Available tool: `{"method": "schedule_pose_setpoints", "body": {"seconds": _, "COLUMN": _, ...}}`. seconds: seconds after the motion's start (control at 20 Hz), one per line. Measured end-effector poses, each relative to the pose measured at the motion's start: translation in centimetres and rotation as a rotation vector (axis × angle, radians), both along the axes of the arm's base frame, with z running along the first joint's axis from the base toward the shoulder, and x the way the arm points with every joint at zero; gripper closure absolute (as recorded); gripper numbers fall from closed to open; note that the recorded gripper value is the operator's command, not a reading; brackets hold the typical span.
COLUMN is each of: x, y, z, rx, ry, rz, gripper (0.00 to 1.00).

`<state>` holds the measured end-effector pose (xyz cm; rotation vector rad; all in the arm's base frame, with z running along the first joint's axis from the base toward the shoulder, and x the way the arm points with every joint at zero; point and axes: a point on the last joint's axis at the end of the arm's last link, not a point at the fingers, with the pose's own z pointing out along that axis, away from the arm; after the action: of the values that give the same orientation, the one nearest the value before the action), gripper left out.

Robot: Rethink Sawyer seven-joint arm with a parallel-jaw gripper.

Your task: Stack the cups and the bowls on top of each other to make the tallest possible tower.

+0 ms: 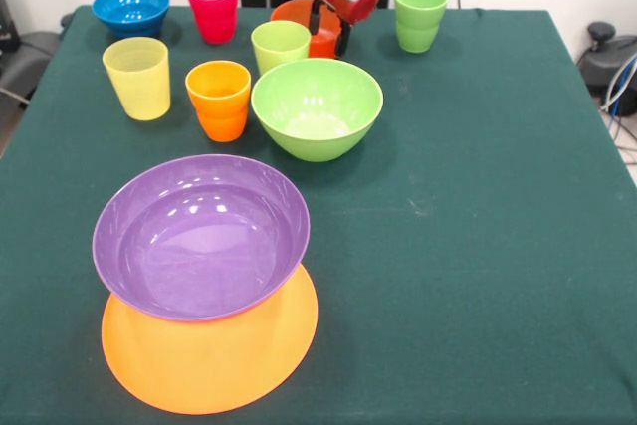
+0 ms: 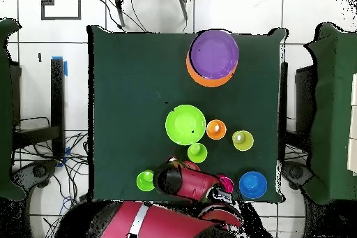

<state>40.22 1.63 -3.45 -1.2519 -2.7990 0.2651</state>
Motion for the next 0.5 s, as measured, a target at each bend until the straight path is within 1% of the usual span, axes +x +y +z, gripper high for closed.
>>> {"method": "schedule_pose_setpoints", "body": {"seconds": 0.3, "x": -1.1, "y": -0.1, "z": -1.3, "rx": 0.0, "ry": -0.001, "rz": 0.019, "gripper": 0.0}}
{"method": "schedule_pose_setpoints", "body": {"seconds": 0.5, "x": -1.6, "y": -0.3, "z": -2.0, "rx": 0.0, "ry": -0.002, "rz": 0.024, "gripper": 0.0}}
